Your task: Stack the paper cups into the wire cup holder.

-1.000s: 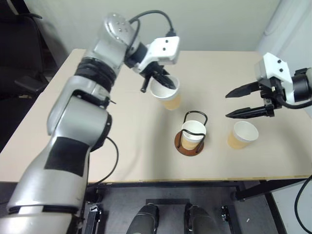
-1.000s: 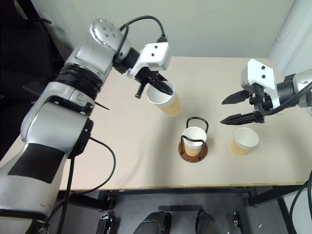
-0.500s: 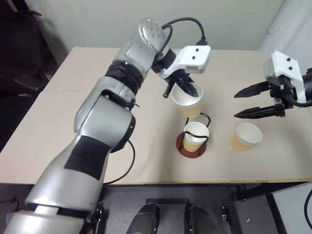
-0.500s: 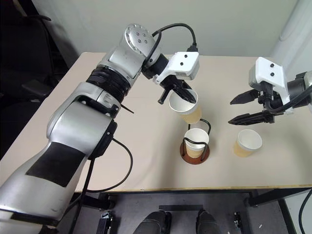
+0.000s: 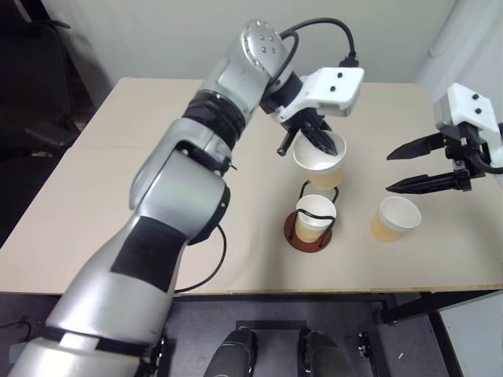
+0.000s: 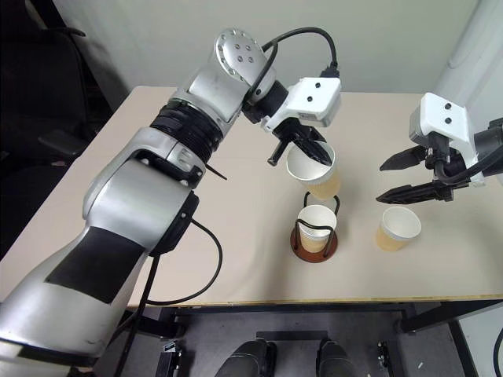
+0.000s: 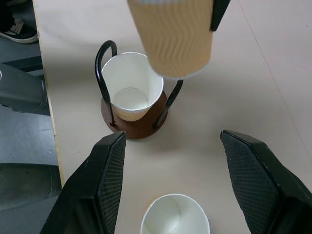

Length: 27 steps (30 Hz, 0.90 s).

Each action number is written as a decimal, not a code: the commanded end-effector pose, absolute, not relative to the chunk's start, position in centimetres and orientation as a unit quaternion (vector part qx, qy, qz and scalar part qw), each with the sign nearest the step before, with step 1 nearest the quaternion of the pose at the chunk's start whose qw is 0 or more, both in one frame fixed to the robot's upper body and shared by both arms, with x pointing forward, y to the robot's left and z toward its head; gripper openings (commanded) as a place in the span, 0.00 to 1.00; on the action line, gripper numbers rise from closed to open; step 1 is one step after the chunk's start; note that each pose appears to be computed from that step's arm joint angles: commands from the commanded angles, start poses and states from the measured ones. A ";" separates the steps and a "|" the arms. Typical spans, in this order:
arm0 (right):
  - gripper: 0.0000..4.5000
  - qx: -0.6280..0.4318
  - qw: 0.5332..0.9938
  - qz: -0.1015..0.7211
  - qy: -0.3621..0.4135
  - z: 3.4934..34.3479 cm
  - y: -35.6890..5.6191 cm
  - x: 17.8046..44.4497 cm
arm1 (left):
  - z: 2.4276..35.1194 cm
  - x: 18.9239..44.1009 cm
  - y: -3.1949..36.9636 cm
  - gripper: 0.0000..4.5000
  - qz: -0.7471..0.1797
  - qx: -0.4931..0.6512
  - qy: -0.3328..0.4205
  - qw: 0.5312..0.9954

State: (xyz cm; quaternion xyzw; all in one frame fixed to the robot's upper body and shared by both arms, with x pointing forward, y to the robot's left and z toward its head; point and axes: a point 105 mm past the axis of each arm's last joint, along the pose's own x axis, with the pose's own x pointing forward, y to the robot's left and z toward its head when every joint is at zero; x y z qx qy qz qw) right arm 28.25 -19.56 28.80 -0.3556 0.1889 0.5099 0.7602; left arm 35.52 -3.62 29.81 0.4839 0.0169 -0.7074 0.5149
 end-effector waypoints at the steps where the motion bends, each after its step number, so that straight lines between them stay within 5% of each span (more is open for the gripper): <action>1: 0.69 -0.366 0.765 0.502 0.167 30.1 -19.7 27.6 | 29.7 34.7 -4.2 0.01 -0.719 0.503 0.005 0.480; 27: 0.69 -0.359 0.768 0.501 0.174 29.7 -19.9 27.2 | 27.4 34.2 -5.1 0.01 -0.731 0.517 0.017 0.445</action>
